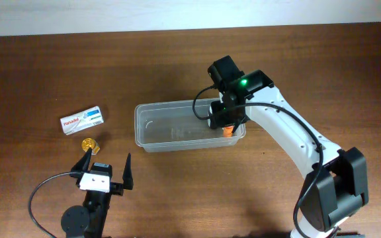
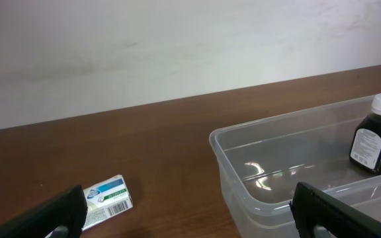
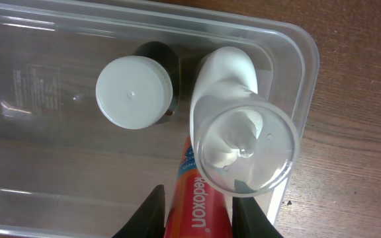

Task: Pack container
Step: 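Lower the orange tube into the container next to the bottles, release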

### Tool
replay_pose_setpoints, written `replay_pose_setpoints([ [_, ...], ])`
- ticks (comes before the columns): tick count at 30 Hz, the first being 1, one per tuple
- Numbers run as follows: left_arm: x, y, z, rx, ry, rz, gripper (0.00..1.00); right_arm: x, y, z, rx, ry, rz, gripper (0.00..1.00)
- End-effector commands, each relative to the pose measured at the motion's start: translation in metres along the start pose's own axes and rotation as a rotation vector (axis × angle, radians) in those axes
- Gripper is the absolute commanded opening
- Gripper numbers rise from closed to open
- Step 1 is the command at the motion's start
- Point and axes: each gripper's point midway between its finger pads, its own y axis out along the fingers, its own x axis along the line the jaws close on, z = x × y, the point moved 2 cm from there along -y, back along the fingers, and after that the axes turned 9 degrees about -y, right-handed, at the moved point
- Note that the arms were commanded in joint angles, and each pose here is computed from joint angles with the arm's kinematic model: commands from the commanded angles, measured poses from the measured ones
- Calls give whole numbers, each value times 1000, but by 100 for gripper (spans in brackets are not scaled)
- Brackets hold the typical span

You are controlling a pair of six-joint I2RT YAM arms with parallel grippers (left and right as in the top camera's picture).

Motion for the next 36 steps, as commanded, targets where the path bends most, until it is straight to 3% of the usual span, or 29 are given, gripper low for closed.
replay_pose_setpoints([
  [1, 1, 0, 1, -1, 10, -5, 99, -1, 4, 2, 9, 2, 23, 21],
  [20, 1, 0, 1, -1, 10, -5, 100, 0, 24, 3, -15, 64, 19, 22],
  [22, 1, 0, 1, -1, 10, -5, 99, 0, 24, 3, -15, 64, 20, 30],
  [32, 1, 0, 1, -1, 10, -5, 99, 0, 24, 4, -9, 63, 17, 32],
  [34, 1, 0, 1, -1, 10, -5, 99, 0, 24, 5, -5, 63, 18, 35],
  [36, 1, 0, 1, -1, 10, -5, 99, 0, 24, 6, -4, 63, 18, 47],
])
